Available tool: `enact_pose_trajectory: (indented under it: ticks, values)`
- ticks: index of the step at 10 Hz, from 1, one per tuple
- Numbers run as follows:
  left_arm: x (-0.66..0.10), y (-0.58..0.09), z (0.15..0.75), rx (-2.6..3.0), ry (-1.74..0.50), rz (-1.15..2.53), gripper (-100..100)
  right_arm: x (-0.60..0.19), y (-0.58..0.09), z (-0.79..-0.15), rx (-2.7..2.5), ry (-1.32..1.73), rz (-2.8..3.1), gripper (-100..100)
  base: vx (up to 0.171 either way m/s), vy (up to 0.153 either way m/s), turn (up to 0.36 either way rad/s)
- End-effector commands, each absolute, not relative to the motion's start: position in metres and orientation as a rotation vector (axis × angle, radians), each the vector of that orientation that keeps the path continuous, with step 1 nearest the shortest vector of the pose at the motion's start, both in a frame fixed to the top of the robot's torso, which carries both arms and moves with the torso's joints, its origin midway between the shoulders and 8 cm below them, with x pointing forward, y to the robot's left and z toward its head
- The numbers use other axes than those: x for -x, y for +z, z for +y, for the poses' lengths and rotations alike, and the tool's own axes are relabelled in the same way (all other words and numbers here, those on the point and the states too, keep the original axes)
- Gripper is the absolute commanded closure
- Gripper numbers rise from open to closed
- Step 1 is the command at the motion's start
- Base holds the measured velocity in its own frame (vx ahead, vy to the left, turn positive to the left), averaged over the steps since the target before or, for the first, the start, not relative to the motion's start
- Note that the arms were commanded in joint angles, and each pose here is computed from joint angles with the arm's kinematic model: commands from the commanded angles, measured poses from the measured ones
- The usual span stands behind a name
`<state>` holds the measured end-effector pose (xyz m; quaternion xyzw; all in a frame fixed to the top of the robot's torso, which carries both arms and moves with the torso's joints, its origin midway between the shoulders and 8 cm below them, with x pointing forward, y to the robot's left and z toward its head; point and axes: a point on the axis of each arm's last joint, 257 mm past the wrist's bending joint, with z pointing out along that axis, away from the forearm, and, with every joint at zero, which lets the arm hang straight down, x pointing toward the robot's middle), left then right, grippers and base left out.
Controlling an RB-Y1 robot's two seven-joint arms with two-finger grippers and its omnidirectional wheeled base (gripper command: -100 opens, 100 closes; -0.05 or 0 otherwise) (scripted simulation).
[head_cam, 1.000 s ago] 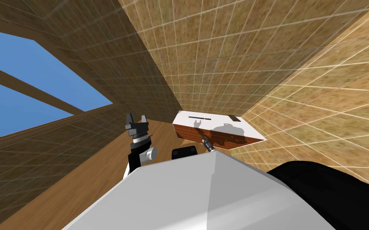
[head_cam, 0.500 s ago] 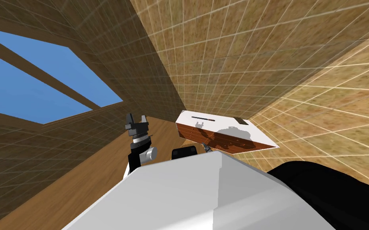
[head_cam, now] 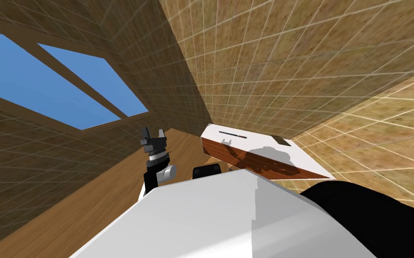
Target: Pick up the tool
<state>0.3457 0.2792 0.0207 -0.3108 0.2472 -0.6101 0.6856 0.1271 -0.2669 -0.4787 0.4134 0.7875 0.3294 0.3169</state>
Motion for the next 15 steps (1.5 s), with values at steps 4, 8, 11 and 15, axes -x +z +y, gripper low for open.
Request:
enact_pose_trajectory:
  ticks: [4, 8, 11, 15]
  values:
    - [-0.346, 0.021, 0.279, 0.696, -1.367, 0.554, 0, -0.078, -0.507, -0.283, -1.073, 0.790, 2.209, -100, 0.011, 0.015, 0.117]
    - [-0.346, 0.021, 0.279, 0.696, -1.367, 0.554, 0, -0.010, -0.530, -0.303, -0.989, 0.698, 2.405, -100, 0.022, 0.018, 0.188]
    - [-0.346, 0.021, 0.279, 0.696, -1.367, 0.554, 0, 0.030, -0.540, -0.323, -0.941, 0.631, 2.512, -100, 0.026, 0.010, 0.189]
    - [-0.346, 0.021, 0.279, 0.696, -1.367, 0.554, 0, 0.101, -0.546, -0.369, -0.815, 0.497, 2.711, -100, 0.043, 0.013, 0.247]
